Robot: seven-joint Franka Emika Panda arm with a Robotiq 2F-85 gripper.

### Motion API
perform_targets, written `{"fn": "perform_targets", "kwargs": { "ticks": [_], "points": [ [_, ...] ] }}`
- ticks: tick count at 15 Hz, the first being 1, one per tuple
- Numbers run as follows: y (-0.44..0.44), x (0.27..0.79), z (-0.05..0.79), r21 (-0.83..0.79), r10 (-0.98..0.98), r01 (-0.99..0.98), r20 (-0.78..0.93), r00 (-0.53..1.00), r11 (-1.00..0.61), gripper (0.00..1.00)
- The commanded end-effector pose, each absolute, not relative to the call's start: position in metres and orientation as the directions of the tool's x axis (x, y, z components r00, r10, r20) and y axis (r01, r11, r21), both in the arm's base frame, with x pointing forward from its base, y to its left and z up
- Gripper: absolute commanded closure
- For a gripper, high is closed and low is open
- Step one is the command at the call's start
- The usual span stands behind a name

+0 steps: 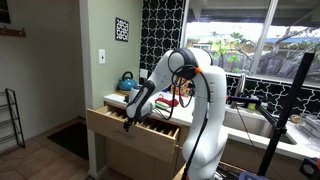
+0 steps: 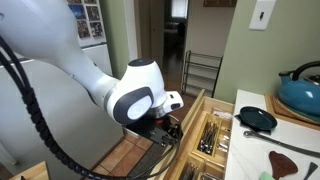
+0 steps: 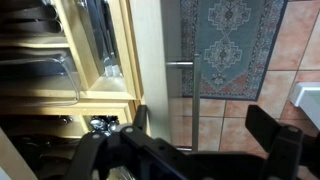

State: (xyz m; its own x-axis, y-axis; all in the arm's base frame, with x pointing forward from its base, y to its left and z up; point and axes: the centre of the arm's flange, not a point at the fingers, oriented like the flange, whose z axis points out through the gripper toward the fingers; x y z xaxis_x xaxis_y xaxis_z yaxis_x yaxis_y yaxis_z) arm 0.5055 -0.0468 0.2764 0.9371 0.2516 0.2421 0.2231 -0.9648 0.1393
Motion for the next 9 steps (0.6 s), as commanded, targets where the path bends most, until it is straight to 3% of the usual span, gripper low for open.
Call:
{"fn": "perform_targets", "kwargs": {
  "ticks": [1,9],
  "points": [
    [-0.059,0.506,0.287,0.012,0.256,0.26,0.217,0.942,-0.965,0.0],
    [-0.045,0.509,0.294,-0.134,0.338,0.35,0.107,0.935,-0.927,0.0]
  ]
}}
